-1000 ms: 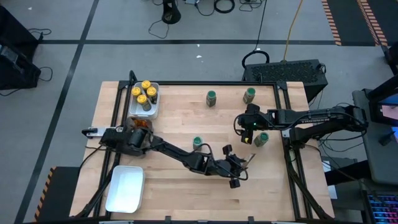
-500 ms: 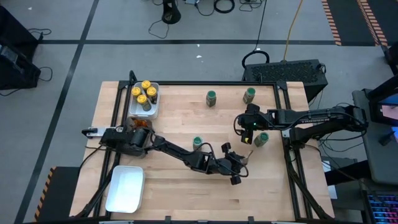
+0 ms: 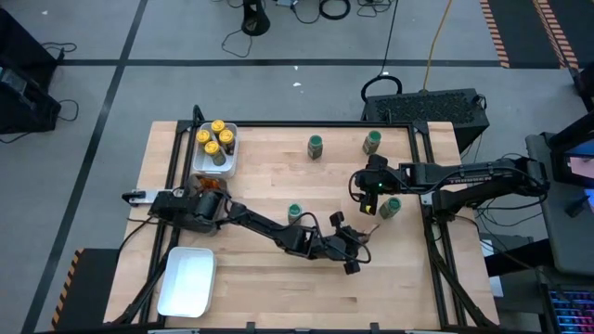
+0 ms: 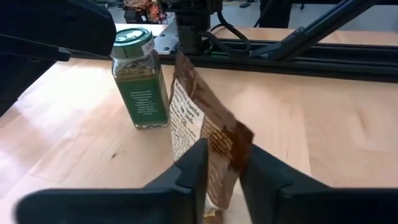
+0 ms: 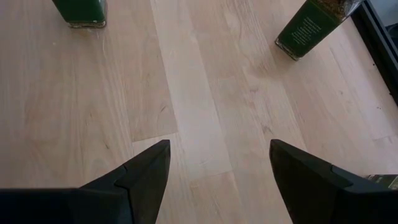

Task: Sort spices by type
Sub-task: Put the orange seasoning pack into the black bin

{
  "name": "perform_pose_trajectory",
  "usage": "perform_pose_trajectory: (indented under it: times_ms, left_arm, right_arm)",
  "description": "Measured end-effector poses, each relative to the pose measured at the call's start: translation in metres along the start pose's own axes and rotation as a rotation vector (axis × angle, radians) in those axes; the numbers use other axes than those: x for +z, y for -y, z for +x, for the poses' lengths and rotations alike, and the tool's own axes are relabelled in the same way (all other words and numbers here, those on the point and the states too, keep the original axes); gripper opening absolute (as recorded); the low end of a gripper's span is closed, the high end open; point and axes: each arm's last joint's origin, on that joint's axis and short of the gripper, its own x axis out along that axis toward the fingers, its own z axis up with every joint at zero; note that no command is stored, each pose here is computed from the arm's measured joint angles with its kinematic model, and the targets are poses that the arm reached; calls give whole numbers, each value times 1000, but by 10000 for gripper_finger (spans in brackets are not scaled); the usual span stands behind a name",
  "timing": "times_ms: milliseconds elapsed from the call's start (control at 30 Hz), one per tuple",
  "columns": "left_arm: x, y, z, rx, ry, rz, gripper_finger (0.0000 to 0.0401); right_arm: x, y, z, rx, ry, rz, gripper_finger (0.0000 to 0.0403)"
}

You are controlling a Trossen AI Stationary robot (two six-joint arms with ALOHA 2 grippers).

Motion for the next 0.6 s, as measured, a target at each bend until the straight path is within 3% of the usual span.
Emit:
perform_pose_trajectory:
  times_ms: [167,467,600]
  left_arm:
    - [0,0,0,-1,0,34,12]
    - [2,4,-4,-8,-3,77,4]
    - [20,9,-16,-23,34,103,3]
  right_arm:
    - [0,0,0,0,0,0,258]
    - [0,0,0,0,-1,0,258]
    - [0,0,0,0,-3,-1,258]
